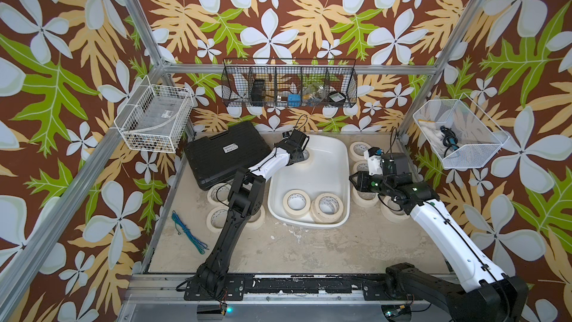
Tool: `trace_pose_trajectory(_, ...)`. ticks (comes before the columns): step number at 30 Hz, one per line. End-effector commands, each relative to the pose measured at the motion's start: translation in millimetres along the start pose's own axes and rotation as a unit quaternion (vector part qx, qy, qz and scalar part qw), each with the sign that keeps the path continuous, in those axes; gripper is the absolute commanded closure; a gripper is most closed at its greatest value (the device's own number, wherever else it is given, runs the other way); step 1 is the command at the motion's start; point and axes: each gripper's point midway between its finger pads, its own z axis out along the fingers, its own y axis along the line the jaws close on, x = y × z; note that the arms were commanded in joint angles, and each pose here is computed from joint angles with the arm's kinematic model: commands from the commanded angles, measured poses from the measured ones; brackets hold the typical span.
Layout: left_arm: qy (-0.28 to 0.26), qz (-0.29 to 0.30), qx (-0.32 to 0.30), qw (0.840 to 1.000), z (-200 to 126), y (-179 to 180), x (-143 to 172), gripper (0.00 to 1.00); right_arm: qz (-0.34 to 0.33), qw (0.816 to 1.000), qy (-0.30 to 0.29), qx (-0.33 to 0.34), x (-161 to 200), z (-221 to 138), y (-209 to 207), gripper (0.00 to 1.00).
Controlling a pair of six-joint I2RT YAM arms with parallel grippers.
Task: Take out the art tape in the storage box
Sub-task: Pick up the art tape from the storage box.
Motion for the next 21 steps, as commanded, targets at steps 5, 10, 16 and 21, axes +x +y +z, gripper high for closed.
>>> trace_pose_trajectory(5, -0.004, 0.005, -0.002, 1.0, 3.4, 1.1, -2.4, 0.47, -0.006, 1.0, -0.008, -0.001, -4.6, -2.4, 2.1, 0.58)
trace_pose_trajectory(10, -0.006, 0.012, -0.002, 1.0, 5.0, 1.1, -2.3, 0.54, -0.006, 1.0, -0.008, -0.002, -5.8, -2.4, 2.6, 0.58)
trace_pose_trajectory(16, -0.007, 0.012, 0.001, 1.0, 1.7, 2.0, -1.3, 0.61, -0.007, 1.0, -0.013, -0.007, -8.9, -5.9, 5.7, 0.58)
trace_pose_trajectory(21, -0.007, 0.009, 0.01, 1.0, -3.3, 0.9, -1.0, 0.73, -0.005, 1.0, -0.009, -0.009, -6.1, -4.6, 5.4, 0.58)
